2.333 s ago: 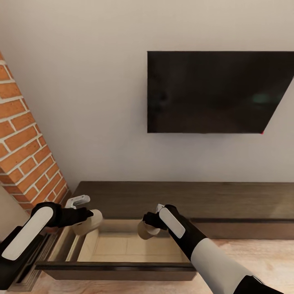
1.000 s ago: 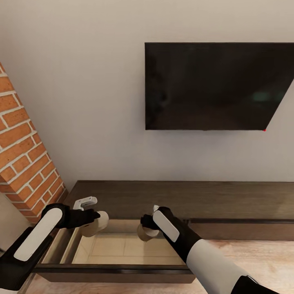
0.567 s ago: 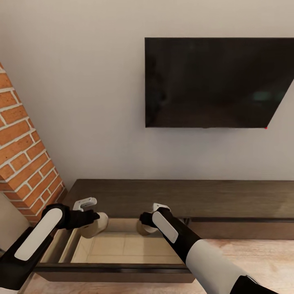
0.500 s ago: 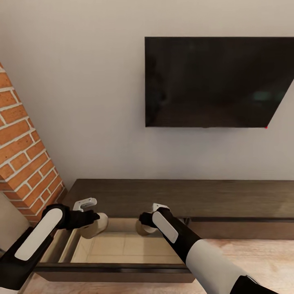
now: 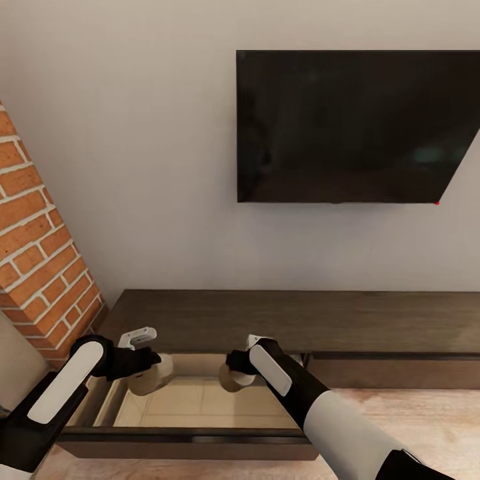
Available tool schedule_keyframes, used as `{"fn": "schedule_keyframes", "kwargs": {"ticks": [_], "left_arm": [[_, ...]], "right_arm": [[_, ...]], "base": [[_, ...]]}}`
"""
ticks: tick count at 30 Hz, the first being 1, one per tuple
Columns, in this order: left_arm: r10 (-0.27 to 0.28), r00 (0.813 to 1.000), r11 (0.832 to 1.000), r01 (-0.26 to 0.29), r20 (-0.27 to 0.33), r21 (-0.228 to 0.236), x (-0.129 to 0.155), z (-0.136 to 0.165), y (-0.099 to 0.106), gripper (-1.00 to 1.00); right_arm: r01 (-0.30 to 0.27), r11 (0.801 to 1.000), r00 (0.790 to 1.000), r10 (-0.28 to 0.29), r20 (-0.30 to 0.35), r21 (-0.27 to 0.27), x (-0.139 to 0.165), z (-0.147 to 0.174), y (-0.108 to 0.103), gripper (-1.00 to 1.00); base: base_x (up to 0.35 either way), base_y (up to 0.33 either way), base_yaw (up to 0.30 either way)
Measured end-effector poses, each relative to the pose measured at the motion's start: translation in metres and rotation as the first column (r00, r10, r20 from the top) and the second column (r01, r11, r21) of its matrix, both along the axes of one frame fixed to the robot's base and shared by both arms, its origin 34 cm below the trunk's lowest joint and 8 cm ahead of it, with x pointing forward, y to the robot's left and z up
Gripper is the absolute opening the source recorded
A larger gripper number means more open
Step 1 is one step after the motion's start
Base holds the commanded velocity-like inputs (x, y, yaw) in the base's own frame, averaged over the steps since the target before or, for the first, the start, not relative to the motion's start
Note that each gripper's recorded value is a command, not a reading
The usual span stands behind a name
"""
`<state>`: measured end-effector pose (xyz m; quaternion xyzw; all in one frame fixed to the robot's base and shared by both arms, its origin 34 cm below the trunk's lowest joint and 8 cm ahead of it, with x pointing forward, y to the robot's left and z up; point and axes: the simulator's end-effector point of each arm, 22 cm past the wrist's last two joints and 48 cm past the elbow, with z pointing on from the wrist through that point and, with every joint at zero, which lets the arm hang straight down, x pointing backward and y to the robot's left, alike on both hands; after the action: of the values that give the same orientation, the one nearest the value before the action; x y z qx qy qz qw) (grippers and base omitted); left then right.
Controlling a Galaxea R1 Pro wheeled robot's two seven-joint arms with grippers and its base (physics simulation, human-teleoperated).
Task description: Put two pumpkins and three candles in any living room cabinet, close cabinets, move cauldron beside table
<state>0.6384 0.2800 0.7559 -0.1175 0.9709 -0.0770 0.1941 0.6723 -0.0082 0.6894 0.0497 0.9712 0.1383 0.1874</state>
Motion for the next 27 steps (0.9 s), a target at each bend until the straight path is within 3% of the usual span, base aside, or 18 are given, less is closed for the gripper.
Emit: {"fn": "schedule_keyframes", "kwargs": {"ticks": [20,27], "left_arm": [[0.007,1.0,1.0,-0.007,0.005,0.002,0.0,-0.033,0.002,-1.0],[0.004,1.0,1.0,-0.004,0.009,-0.006,0.0,-0.031,0.0,-1.0]], "right_arm": [[0.002,1.0,1.0,-0.002,0.013,0.029,0.002,-0.031,0.002,-1.0],[0.002,1.0,1.0,-0.002,0.013,0.031,0.002,-0.031,0.003,-1.0]], "base": [[0.0,0.0,0.0],[0.001,0.009,0.0]]}}
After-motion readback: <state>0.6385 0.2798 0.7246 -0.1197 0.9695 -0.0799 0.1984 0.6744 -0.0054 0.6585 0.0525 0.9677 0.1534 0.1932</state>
